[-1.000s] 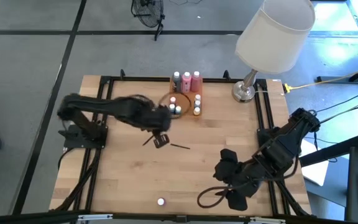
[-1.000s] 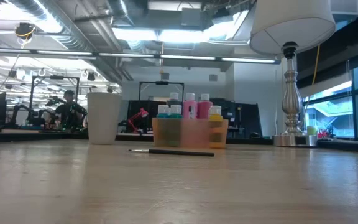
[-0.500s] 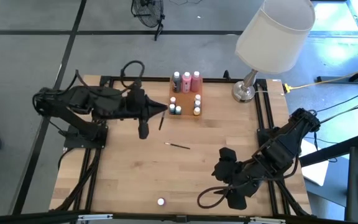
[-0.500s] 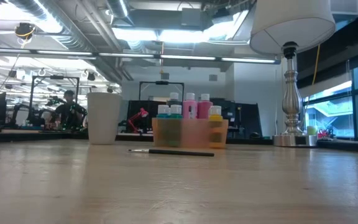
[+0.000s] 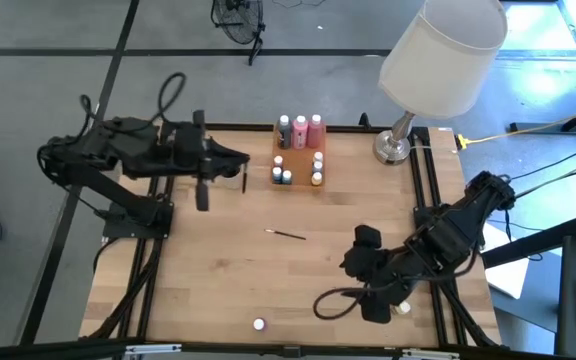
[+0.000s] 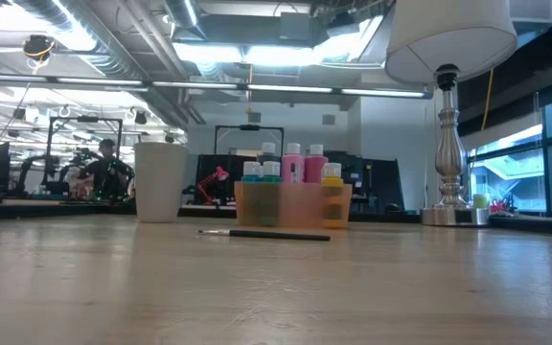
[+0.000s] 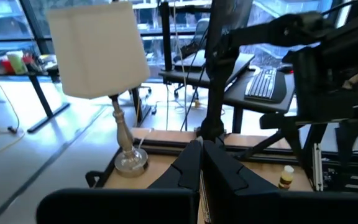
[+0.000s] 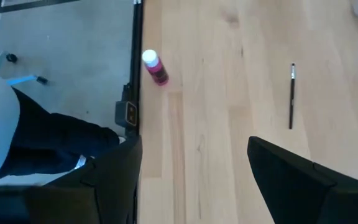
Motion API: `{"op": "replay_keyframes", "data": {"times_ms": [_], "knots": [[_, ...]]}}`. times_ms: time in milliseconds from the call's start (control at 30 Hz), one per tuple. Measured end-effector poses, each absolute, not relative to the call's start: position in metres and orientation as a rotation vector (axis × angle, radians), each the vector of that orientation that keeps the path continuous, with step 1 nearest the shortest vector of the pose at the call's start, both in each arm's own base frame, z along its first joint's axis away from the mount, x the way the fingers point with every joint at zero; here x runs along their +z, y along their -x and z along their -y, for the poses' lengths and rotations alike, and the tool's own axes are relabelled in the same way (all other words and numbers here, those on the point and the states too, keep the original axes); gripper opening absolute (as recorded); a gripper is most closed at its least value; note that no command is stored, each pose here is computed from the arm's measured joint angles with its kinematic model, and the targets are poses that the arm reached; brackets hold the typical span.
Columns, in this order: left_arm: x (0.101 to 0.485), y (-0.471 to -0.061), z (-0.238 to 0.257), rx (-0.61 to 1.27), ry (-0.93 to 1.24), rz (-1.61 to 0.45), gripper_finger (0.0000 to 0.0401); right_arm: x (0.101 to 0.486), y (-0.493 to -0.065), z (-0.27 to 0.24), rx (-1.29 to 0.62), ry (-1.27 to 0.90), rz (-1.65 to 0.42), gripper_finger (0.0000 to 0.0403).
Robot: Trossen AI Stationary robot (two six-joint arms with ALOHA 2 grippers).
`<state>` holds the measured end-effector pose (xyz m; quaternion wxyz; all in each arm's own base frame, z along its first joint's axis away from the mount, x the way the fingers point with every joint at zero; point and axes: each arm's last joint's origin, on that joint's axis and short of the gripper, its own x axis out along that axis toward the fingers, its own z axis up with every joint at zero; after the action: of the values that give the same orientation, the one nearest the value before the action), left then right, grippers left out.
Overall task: Pick & Place Paint Supplies
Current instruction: Put the black paint brush into the white cup
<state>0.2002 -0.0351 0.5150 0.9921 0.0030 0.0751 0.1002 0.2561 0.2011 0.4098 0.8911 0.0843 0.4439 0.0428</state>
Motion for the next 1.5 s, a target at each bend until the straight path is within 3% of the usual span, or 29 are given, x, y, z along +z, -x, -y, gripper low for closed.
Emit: {"op": "replay_keyframes", "data": {"times_ms": [233,500,633,1000,1500], "knots": [[0.526,-0.184,0.036,0.038,-0.041,-0.082,0.0003,0.415,-0.257,-0.187,0.062,-0.181,-0.918,0.0295],[0.542,-0.182,0.062,-0.647,-0.251,0.178,0.0003,0.418,-0.264,-0.17,0.063,-0.173,-0.917,0.0295],[0.544,-0.182,0.076,-0.86,-0.345,0.292,0.0003,0.419,-0.267,-0.164,0.067,-0.163,-0.919,0.0295],[0.536,-0.195,0.101,-1.096,-0.439,0.386,0.0003,0.419,-0.272,-0.153,0.081,-0.155,-0.933,0.0295],[0.535,-0.199,0.103,-1.131,-0.442,0.404,0.0003,0.419,-0.276,-0.147,0.099,-0.148,-0.941,0.0295]]}}
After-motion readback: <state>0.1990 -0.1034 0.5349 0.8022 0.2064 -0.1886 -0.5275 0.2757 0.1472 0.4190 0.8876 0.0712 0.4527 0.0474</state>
